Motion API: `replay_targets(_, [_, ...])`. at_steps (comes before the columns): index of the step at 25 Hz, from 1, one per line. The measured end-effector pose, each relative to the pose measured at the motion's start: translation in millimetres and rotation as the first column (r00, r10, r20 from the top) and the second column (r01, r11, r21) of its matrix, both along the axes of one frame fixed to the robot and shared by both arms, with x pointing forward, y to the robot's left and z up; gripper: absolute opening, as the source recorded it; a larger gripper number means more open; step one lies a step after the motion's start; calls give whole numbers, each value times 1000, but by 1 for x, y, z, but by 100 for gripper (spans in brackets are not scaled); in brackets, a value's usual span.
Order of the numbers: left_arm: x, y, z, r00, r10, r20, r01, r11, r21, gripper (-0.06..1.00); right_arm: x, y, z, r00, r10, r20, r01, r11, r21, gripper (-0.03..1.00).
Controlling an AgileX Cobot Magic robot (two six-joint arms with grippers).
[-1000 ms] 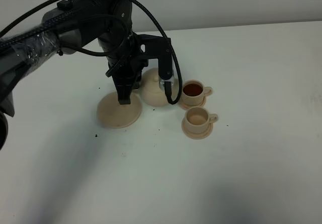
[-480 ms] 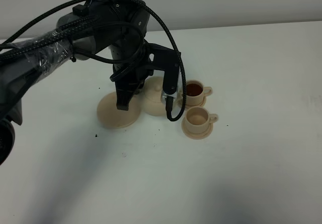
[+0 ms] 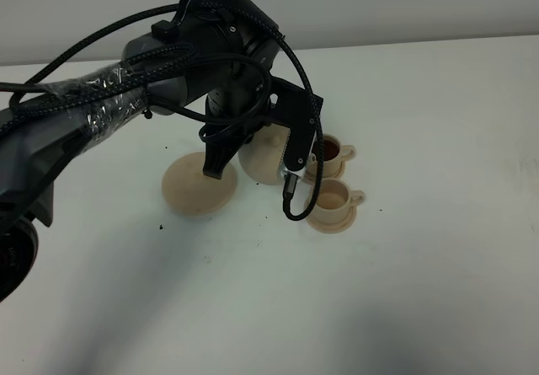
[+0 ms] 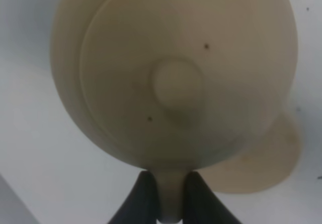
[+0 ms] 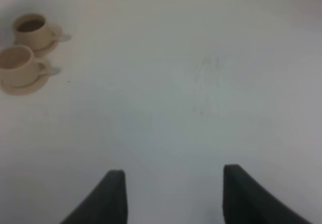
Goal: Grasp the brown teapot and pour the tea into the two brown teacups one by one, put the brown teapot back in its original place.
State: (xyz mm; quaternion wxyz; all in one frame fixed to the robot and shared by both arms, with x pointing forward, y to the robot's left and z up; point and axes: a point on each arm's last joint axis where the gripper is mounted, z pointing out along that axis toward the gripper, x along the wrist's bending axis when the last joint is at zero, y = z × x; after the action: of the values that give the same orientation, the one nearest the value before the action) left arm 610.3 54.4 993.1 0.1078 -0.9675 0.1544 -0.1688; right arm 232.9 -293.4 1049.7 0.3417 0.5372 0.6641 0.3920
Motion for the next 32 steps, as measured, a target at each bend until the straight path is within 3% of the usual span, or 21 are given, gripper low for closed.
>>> replay_targets(8, [0, -9, 3, 995, -76, 68, 74, 997, 34, 15, 0, 0, 0, 1000, 0, 0, 0, 1000, 0, 46])
replay_targets(24, [-8, -19, 4, 979, -192, 65, 184, 977, 107, 15, 0, 0, 0, 1000, 0, 0, 0, 1000, 0, 46])
replay_targets(32, [-9, -25, -10, 976, -215, 41, 205, 964, 166, 15, 0, 0, 0, 1000, 0, 0, 0, 1000, 0, 46])
